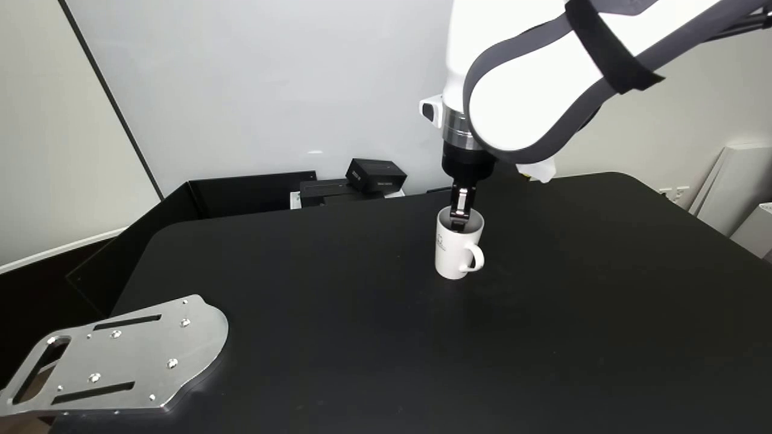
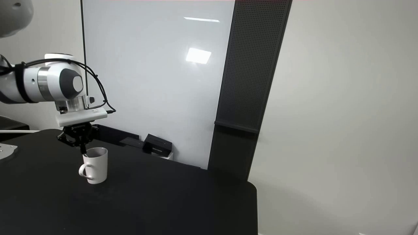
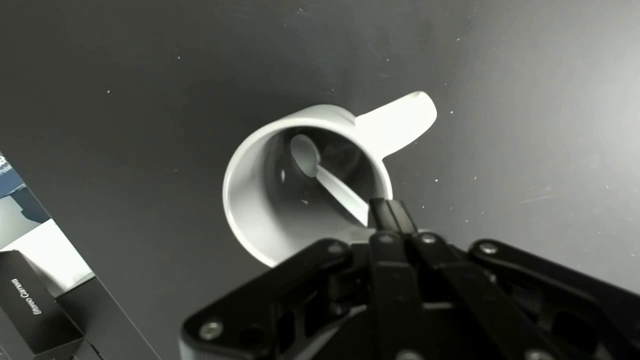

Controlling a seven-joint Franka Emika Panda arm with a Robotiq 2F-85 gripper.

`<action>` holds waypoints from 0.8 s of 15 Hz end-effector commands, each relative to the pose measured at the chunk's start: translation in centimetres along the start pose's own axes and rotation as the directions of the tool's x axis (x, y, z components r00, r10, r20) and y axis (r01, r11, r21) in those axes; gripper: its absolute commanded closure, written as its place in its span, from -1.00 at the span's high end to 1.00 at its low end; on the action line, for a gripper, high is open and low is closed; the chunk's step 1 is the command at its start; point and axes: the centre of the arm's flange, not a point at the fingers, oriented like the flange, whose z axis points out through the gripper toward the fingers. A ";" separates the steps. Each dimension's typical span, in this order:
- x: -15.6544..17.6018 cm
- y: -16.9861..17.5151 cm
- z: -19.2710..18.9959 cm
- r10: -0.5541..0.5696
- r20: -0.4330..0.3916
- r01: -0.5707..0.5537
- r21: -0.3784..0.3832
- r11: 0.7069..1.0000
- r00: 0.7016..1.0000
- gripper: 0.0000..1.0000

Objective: Take the spoon from the cup and put it on the table

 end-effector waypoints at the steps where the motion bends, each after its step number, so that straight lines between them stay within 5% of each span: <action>1: 0.1 1.3 -1.3 0.069 -0.019 -0.070 -0.035 0.997 0.997 -1.00; 5: 0.5 3.2 -3.8 0.113 -0.038 -0.115 -0.059 0.992 0.993 -0.99; 12: -0.4 8.0 -11.0 0.205 0.047 -0.209 0.112 0.971 0.978 -0.99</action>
